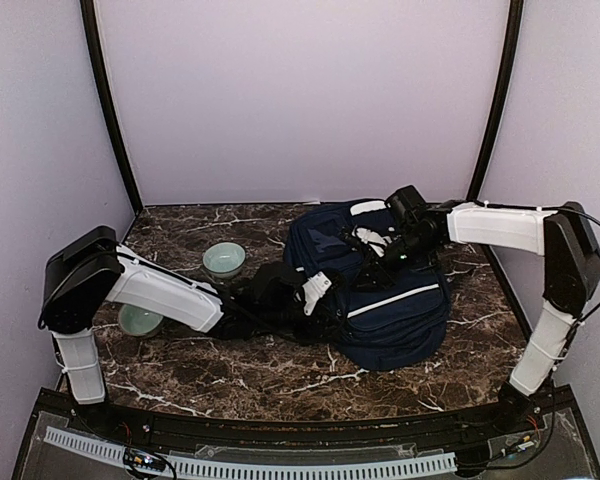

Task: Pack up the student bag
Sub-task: Pick up the upper front pocket of the student bag, then zip the upper front pocket of the bag in the student bag.

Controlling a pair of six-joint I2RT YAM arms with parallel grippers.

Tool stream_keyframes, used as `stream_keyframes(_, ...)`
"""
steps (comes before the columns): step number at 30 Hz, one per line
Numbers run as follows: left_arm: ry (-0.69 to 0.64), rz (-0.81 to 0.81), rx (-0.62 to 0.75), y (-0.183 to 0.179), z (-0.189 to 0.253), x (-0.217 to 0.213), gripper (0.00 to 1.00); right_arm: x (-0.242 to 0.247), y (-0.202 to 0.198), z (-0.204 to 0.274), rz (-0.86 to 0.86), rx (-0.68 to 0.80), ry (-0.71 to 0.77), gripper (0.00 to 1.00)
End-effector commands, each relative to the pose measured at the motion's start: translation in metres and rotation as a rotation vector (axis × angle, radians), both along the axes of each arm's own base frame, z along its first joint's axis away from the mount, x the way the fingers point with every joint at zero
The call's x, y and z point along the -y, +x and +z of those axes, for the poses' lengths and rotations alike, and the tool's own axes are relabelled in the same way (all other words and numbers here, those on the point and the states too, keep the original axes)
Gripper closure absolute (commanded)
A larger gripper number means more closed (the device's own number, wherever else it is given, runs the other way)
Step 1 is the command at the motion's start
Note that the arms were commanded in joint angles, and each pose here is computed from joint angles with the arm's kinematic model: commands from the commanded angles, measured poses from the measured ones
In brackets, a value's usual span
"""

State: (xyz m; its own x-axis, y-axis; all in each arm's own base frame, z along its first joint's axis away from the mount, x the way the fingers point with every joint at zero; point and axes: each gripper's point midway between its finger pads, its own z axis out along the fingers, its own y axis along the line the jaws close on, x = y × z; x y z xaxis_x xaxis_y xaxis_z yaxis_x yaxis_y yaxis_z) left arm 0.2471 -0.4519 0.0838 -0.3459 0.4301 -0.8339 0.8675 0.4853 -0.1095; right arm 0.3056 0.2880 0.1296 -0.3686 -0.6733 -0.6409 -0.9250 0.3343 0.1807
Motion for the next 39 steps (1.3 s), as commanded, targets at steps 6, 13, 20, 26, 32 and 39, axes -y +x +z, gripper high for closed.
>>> stream_keyframes(6, 0.044, -0.028, 0.021, 0.005, -0.017, 0.011, 0.55, -0.010, 0.013, -0.033, -0.034, -0.087, 0.039, 0.63)
stream_keyframes(13, 0.100, -0.005, 0.010, 0.006, -0.034, 0.001, 0.60, -0.006, 0.014, -0.049, -0.041, -0.117, 0.015, 0.64)
stream_keyframes(20, 0.121, -0.012, -0.003, 0.008, -0.037, 0.008, 0.86, -0.005, 0.016, -0.052, -0.043, -0.120, 0.003, 0.65)
stream_keyframes(26, 0.135, -0.039, -0.001, -0.010, -0.016, 0.008, 1.00, -0.004, 0.017, -0.059, -0.054, -0.128, -0.017, 0.65)
stream_keyframes(32, 0.111, -0.176, -0.053, -0.052, 0.006, 0.015, 1.00, -0.003, 0.019, -0.065, -0.063, -0.144, -0.031, 0.67)
stream_keyframes(39, 0.096, -0.389, -0.129, -0.098, 0.019, 0.042, 1.00, -0.004, 0.018, -0.071, -0.064, -0.167, -0.033, 0.67)
